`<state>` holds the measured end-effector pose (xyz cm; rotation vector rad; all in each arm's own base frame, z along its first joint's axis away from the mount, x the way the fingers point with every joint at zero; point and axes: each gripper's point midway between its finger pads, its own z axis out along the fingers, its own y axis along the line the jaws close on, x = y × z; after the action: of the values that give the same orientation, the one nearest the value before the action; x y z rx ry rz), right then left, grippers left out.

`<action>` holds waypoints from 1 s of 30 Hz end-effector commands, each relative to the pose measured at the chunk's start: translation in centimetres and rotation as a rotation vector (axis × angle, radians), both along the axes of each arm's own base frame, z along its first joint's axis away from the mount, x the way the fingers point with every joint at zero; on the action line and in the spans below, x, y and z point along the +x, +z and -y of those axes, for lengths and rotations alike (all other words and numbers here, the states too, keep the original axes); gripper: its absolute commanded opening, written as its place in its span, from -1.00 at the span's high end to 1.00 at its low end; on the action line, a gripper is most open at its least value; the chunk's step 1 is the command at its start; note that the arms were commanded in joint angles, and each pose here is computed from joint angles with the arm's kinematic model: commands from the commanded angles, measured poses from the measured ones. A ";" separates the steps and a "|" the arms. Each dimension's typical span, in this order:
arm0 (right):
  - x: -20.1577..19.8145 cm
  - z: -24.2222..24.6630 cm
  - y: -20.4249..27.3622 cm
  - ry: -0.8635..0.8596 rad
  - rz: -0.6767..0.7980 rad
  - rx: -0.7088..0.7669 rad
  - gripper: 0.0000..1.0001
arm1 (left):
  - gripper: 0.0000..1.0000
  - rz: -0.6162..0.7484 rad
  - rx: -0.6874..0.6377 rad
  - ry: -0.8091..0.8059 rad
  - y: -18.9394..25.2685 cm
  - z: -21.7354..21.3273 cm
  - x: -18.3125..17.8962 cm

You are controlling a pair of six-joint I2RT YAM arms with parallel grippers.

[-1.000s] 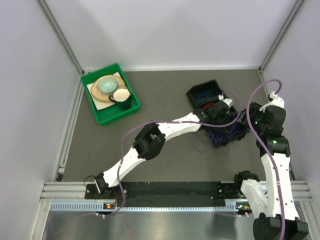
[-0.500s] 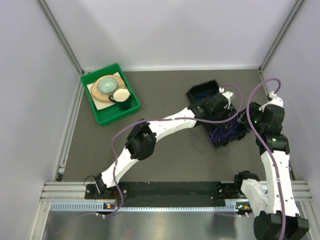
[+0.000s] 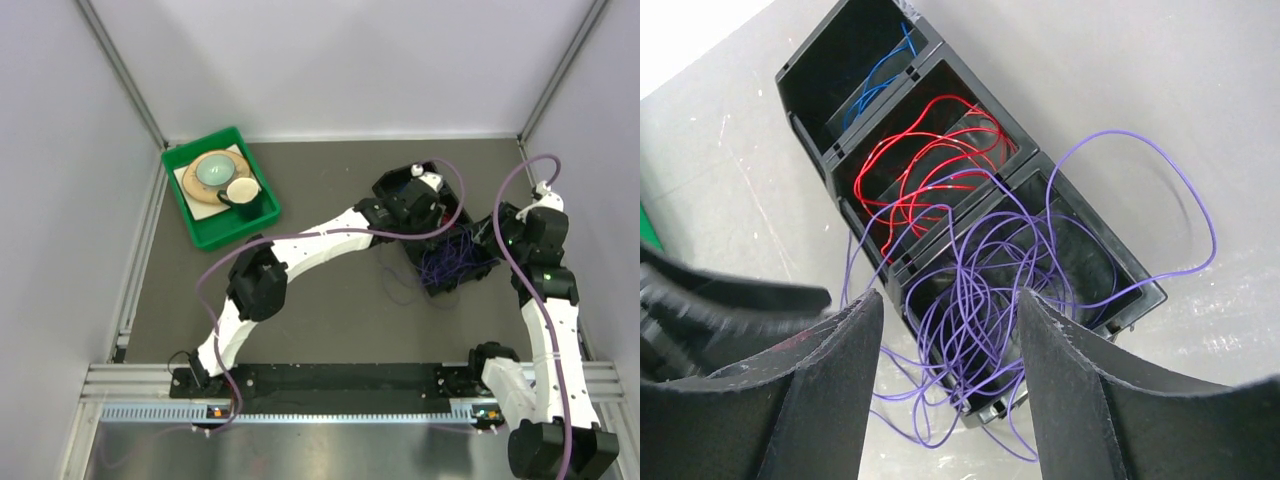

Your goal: Untangle the cables

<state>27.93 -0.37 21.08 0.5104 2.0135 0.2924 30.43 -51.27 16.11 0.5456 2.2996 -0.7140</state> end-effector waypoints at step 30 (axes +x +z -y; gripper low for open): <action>0.7 -0.3 1.4 0.020 0.058 0.021 -0.12 | 0.77 -0.297 -0.135 0.001 -6.1 -2.3 2.3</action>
<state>28.00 0.18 21.26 0.4925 2.0130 0.3276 32.85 -48.15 6.99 0.3845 2.5790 -0.9131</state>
